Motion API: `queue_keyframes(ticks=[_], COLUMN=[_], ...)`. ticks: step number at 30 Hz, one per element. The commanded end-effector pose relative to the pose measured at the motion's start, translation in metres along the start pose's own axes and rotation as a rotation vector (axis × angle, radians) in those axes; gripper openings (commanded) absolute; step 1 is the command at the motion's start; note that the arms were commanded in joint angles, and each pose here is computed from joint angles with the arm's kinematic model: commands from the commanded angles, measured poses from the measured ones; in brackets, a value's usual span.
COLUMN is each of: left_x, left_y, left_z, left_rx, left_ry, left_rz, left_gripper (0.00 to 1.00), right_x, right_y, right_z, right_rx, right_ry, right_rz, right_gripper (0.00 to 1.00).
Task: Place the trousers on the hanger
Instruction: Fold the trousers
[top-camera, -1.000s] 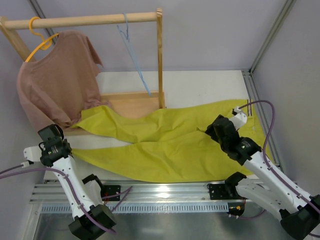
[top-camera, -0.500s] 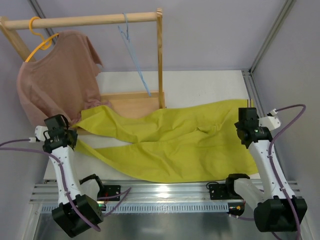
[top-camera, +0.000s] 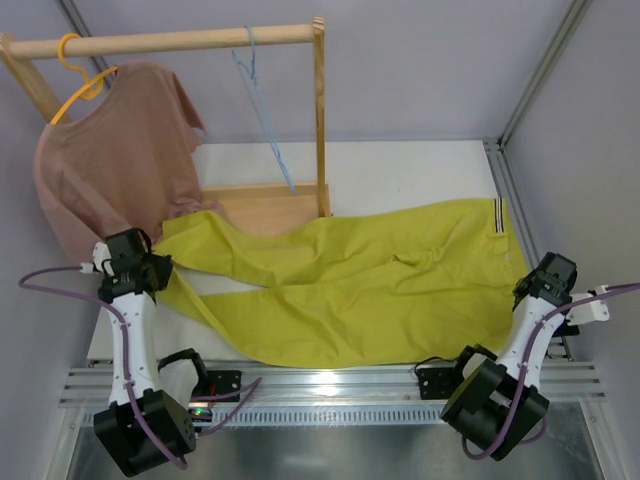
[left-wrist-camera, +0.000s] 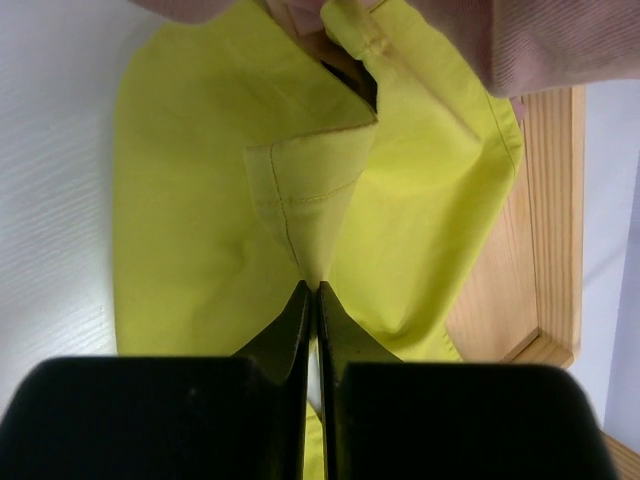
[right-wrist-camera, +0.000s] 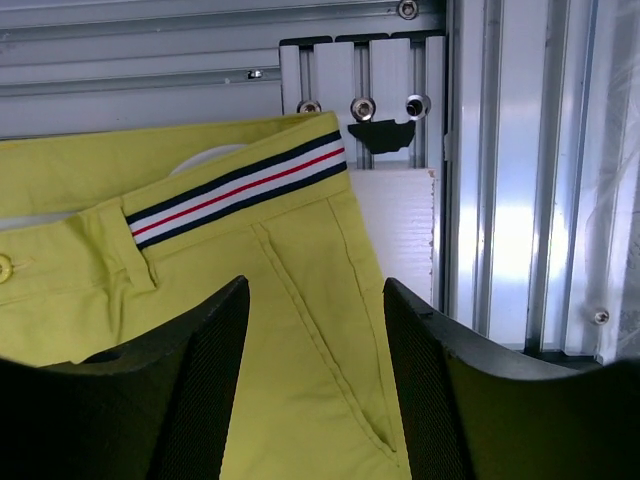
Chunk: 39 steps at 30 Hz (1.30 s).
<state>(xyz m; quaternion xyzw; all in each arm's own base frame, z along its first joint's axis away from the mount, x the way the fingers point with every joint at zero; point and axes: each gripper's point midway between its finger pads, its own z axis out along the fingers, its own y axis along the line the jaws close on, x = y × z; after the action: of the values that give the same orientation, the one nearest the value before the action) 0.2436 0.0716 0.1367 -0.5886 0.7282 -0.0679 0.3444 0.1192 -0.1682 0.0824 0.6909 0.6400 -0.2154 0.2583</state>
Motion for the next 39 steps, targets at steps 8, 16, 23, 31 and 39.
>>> queue_keyframes(ticks=[8,16,23,31,39], left_x=[0.001,0.004,0.000,-0.002,-0.002], left_y=[-0.034,-0.035,-0.038,-0.045,-0.039], left_z=[-0.008,-0.008,-0.007,-0.008,0.000], left_rx=[0.150,0.168,0.172,0.194,0.162], left_ry=[0.037,0.041,0.031,0.031,0.025], left_rz=[-0.007,-0.003,-0.007,-0.035,-0.036], left_gripper=[0.00,0.00,0.00,0.00,0.00], right_x=[0.012,0.031,0.016,0.019,0.021], right_y=[-0.001,-0.003,-0.002,-0.005,-0.008], right_z=[0.025,0.043,0.046,0.063,0.064], right_rx=[0.022,0.032,0.055,0.066,0.087], right_ry=[0.073,0.092,0.045,0.031,0.036], right_rz=[0.076,0.143,0.112,0.076,0.087], right_gripper=[0.60,0.65,0.73,0.72,0.48])
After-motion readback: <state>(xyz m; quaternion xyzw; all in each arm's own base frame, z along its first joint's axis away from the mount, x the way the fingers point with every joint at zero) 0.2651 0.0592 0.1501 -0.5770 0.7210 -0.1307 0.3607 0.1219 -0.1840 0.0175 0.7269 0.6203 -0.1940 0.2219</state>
